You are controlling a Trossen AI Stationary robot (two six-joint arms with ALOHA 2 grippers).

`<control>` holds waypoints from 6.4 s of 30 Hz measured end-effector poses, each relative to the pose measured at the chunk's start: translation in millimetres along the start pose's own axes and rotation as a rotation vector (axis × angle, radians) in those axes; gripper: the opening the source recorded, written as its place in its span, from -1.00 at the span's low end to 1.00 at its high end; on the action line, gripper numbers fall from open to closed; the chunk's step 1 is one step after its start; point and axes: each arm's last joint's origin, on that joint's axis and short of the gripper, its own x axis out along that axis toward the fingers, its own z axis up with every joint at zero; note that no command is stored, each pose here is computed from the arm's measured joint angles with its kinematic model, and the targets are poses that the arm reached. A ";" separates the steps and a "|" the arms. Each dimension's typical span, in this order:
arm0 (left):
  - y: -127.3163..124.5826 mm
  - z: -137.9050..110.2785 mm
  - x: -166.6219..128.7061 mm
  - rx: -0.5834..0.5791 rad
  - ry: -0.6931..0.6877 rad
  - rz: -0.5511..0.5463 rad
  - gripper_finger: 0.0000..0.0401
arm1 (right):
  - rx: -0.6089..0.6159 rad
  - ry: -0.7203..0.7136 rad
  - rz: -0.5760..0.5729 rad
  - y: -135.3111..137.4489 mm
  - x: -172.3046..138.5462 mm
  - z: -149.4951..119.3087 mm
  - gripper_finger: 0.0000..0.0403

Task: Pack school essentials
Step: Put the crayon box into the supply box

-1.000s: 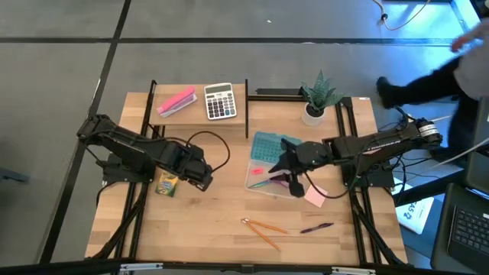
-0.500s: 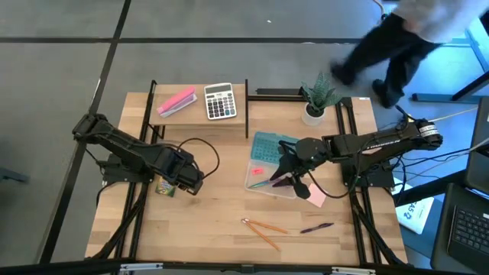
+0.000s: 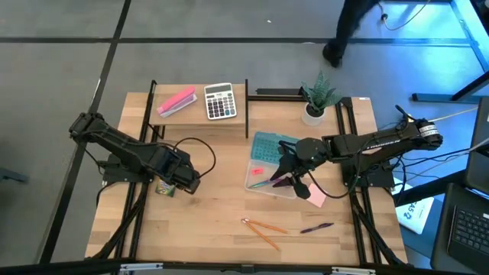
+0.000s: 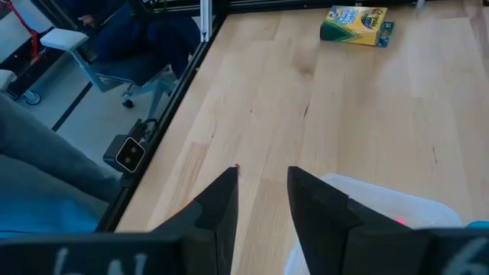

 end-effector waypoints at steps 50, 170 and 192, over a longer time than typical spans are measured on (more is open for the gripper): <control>65.2 -24.0 8.8 -0.107 -0.025 -0.119 -0.29 | 0.001 0.001 -0.001 -0.1 0.0 0.0 -0.42; 64.2 -28.4 121.9 -0.155 -0.037 0.026 0.90 | 0.000 0.001 -0.001 -0.1 0.0 0.0 -0.42; 64.2 -28.4 121.8 -0.180 -0.036 0.026 0.58 | 0.001 0.001 0.000 0.0 0.1 0.0 -0.42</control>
